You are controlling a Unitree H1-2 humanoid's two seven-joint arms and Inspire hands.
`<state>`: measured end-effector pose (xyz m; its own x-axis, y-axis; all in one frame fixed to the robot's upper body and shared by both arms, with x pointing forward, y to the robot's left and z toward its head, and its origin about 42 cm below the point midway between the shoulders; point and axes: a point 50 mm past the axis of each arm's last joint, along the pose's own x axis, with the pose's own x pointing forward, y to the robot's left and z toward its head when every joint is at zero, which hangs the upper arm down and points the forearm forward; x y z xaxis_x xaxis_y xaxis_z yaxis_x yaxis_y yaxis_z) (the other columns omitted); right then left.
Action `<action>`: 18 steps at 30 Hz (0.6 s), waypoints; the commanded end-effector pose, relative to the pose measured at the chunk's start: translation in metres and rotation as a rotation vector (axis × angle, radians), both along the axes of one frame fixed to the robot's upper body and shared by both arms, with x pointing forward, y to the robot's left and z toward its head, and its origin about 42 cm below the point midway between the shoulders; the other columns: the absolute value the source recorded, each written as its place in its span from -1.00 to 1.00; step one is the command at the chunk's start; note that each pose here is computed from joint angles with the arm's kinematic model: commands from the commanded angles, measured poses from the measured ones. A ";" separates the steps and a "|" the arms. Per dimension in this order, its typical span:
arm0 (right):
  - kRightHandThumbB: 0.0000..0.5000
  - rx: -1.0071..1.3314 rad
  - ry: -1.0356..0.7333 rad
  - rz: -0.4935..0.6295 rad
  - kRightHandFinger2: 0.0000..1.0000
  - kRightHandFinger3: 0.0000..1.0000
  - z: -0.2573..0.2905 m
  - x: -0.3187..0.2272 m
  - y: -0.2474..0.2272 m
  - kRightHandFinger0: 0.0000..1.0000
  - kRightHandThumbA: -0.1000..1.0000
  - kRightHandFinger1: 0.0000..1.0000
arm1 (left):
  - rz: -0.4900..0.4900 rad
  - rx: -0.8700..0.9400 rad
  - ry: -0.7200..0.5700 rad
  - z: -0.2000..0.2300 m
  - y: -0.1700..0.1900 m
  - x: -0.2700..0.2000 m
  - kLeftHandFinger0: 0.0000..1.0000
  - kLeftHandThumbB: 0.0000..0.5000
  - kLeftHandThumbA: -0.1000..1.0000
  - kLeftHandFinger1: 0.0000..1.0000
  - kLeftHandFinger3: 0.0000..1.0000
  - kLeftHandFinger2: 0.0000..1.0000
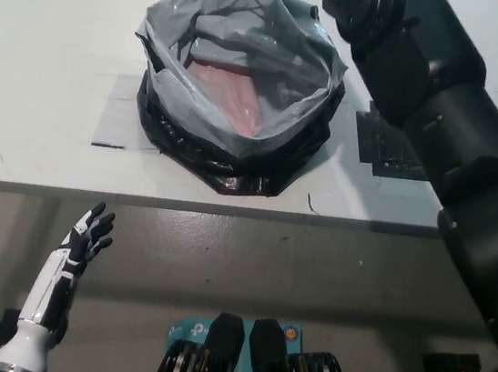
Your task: Use the right hand to pick up a rubix's cube and place it into a plastic bag and lift the bag
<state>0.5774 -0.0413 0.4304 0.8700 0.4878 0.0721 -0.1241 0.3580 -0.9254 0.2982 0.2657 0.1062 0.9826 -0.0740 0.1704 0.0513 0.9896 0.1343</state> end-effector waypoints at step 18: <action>0.11 -0.053 0.145 0.057 1.00 1.00 -0.085 -0.013 0.006 0.06 -0.49 0.77 | -0.016 0.002 -0.029 0.006 0.002 -0.004 0.96 -0.16 1.00 1.00 1.00 1.00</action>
<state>0.5698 -0.0566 0.3282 0.8791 0.4684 -0.0879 -0.2698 0.3371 -0.9020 0.2992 0.2658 0.1071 0.9820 -0.0750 0.1736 0.0520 0.9897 0.1331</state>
